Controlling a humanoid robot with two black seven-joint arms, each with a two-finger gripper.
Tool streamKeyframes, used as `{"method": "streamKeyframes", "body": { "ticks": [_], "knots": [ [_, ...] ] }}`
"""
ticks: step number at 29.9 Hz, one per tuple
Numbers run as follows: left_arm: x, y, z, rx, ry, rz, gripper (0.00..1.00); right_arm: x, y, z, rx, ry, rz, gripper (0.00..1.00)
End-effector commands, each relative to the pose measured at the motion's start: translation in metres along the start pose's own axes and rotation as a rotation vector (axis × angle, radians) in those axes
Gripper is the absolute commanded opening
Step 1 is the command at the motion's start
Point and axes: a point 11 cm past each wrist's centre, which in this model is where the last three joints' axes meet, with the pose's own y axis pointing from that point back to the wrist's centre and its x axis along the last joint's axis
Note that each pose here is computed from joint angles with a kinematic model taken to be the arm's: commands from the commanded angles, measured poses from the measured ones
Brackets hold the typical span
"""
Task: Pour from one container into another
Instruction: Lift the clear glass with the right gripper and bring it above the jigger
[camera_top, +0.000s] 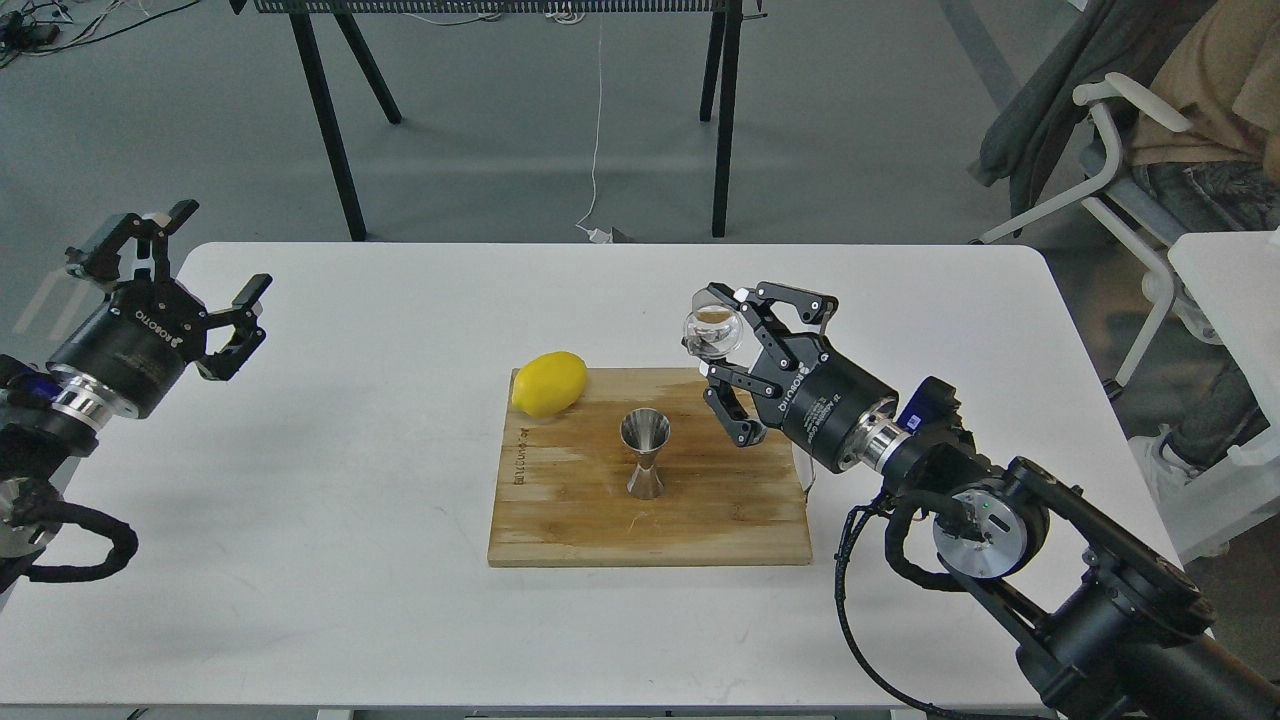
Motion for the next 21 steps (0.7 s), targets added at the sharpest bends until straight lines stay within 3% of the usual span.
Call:
{"method": "streamKeyframes", "body": {
  "ticks": [1, 21],
  "knots": [
    [0.000, 0.000, -0.001, 0.001, 0.001, 0.000, 0.92, -0.002, -0.001, 0.004, -0.009, 0.027, -0.002, 0.40],
    [-0.003, -0.002, -0.005, 0.001, 0.012, -0.004, 0.92, -0.006, -0.009, 0.021, -0.039, 0.180, 0.001, 0.40]
  ]
}}
